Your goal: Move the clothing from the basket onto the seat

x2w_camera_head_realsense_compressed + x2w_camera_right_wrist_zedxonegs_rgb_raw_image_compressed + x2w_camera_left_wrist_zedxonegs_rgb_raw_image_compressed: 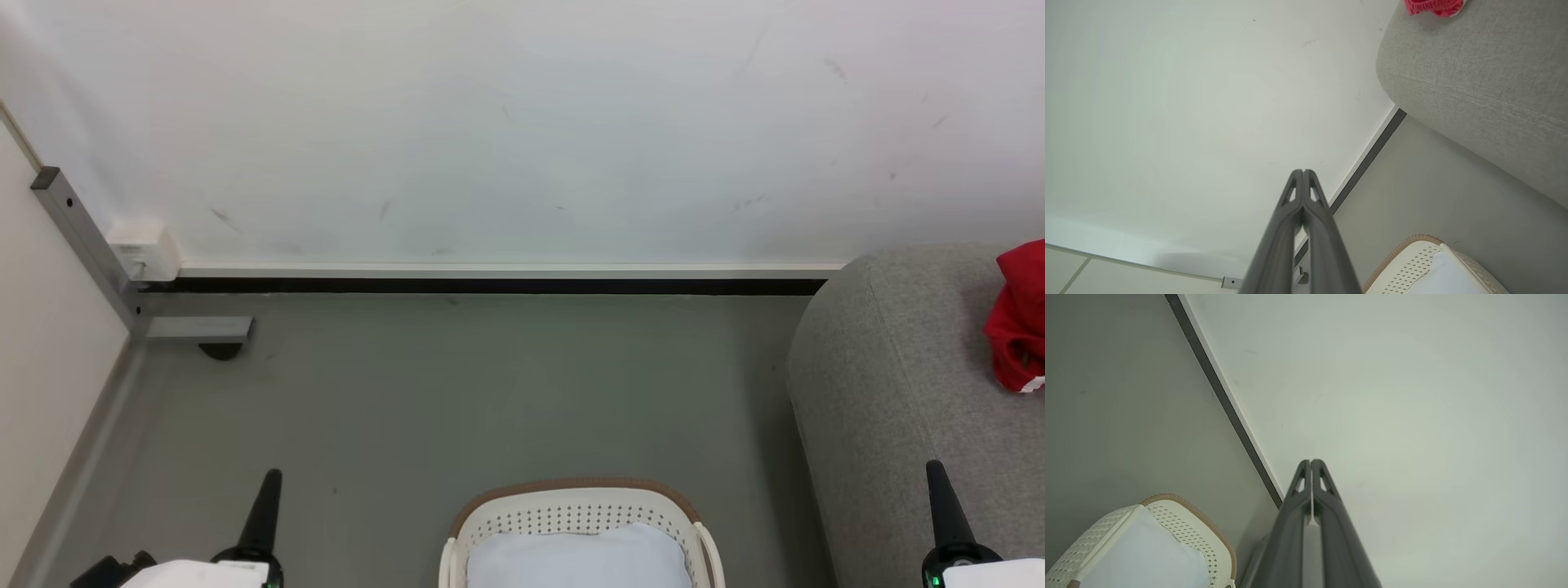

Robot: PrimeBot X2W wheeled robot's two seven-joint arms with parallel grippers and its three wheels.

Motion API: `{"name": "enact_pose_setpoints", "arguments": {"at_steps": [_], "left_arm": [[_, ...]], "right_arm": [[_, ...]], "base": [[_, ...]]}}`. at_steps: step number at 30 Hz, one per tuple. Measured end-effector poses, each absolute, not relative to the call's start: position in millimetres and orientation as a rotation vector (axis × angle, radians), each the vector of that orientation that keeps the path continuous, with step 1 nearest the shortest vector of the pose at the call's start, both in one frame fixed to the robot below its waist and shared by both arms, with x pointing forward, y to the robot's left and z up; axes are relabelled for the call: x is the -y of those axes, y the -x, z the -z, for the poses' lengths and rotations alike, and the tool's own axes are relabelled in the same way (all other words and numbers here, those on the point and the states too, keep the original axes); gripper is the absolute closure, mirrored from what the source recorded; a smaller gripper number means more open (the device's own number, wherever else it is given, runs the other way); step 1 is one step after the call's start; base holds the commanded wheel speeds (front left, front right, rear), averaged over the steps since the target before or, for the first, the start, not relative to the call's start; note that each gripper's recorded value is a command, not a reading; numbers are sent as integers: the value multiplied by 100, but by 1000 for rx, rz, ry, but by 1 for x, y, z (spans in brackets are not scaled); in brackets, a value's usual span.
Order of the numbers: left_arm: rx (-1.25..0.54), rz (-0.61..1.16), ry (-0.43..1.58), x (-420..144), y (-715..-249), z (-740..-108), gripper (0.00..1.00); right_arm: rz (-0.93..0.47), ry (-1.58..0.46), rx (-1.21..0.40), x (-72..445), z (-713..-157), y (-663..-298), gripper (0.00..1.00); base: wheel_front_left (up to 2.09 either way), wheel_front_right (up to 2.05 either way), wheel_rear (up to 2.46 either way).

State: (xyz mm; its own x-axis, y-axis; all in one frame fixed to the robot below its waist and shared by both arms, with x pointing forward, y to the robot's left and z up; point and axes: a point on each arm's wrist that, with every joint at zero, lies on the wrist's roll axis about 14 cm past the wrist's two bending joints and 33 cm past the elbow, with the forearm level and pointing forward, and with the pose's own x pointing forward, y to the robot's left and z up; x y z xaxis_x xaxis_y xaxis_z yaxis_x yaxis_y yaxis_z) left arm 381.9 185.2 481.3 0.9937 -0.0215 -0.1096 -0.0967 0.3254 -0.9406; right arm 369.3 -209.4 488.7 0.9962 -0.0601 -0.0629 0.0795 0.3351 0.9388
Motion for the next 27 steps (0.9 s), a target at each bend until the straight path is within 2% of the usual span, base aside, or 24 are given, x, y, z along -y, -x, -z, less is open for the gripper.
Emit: {"name": "enact_pose_setpoints", "arguments": {"at_steps": [27], "left_arm": [[-50,-25,1456,-193,-386,-496,100]], "right_arm": [[43,-1449,-14,202,-497,-381,100]], "base": [[0,0,0]]}}
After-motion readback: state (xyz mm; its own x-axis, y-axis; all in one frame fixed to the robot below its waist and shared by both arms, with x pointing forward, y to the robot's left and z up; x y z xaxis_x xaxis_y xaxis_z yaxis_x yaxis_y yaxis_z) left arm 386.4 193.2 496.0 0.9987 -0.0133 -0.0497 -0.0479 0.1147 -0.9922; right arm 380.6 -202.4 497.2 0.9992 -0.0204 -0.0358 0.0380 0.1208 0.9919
